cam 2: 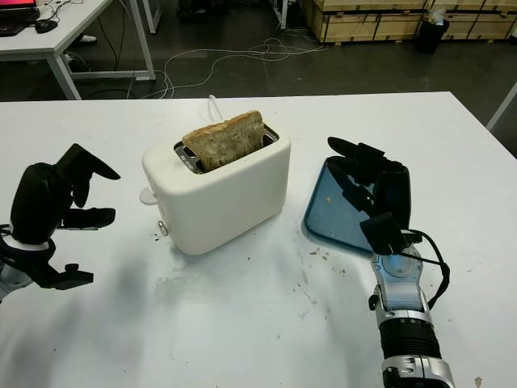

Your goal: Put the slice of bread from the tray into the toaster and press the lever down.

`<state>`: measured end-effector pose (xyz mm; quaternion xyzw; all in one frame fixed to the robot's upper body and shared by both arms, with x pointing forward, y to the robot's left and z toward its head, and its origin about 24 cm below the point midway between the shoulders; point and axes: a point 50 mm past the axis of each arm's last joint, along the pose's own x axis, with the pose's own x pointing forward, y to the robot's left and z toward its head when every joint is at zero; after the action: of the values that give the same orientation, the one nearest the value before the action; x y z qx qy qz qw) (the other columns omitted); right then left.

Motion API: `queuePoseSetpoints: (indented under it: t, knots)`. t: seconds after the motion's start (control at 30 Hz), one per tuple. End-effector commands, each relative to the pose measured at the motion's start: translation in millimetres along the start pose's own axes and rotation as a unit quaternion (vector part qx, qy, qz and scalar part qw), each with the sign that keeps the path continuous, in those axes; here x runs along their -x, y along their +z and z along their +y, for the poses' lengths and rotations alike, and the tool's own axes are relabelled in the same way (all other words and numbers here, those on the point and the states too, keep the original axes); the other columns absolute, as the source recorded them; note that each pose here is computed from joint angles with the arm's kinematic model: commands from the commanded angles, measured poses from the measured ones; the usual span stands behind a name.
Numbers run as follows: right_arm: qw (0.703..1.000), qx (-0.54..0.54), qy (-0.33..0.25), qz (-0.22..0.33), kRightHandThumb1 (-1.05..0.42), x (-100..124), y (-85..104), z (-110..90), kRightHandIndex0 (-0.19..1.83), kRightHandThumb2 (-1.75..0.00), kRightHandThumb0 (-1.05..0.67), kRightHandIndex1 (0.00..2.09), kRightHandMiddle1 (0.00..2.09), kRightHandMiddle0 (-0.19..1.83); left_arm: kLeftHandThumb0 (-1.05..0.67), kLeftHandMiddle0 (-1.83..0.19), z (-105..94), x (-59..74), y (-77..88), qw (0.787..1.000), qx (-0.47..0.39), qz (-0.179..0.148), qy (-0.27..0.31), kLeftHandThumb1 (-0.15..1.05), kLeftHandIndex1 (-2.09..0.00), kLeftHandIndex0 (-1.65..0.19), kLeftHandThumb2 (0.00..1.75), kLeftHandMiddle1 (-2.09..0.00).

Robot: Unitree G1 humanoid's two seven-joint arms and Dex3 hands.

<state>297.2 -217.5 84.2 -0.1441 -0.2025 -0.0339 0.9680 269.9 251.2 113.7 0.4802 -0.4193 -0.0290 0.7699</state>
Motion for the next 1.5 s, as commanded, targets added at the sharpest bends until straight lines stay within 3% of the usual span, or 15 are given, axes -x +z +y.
queuePoseSetpoints:
  t: [0.0, 0.23, 0.4, 0.53, 0.93, 1.47]
  knots:
    - [1.0, 0.002, -0.003, 0.007, -0.92, 1, -1.7, 1, 1.07, -0.14, -0.43, 0.01, 0.0, 0.94, -0.95, -1.22, 1.2, -2.7, -0.2, 1.0, -0.009, -0.011, -0.011, 0.92, -1.75, -0.01, 0.91, -1.75]
    - [1.0, 0.001, -0.001, 0.005, -0.92, 1, -1.5, -1, 1.07, -0.15, -0.45, 0.01, 0.0, 0.94, -0.96, -1.06, -3.0, -9.2, 0.3, 0.998, -0.008, -0.033, -0.05, 0.92, -1.75, 0.0, 0.91, -1.75]
    - [1.0, -0.003, -0.003, 0.007, -0.92, 1, -1.4, -1, 1.06, -0.14, -0.43, 0.0, 0.0, 0.93, -0.99, -1.07, -4.3, -14.1, -0.7, 0.994, 0.0, -0.05, -0.102, 0.92, -1.75, -0.01, 0.91, -1.75]
    - [1.0, 0.005, -0.002, 0.005, -0.92, 1, -1.2, -1, 1.06, -0.14, -0.43, 0.01, 0.0, 0.93, -1.0, -1.2, -6.2, -17.5, -0.4, 0.989, 0.004, -0.061, -0.137, 0.92, -1.75, -0.05, 0.9, -1.75]
    - [1.0, 0.004, -0.004, 0.003, -0.92, 1, -1.7, -2, 1.06, -0.15, -0.42, 0.0, 0.0, 0.93, -1.04, -1.55, -9.3, -16.6, 0.0, 0.982, -0.001, -0.059, -0.18, 0.92, -1.75, -0.13, 0.91, -1.75]
    - [1.0, 0.007, -0.005, 0.006, -0.92, 1, -1.3, -2, 1.06, -0.15, -0.42, 0.0, 0.0, 0.93, -1.05, -1.57, -16.6, -8.3, -1.2, 0.978, 0.006, -0.033, -0.207, 0.92, -1.75, -0.17, 0.9, -1.75]
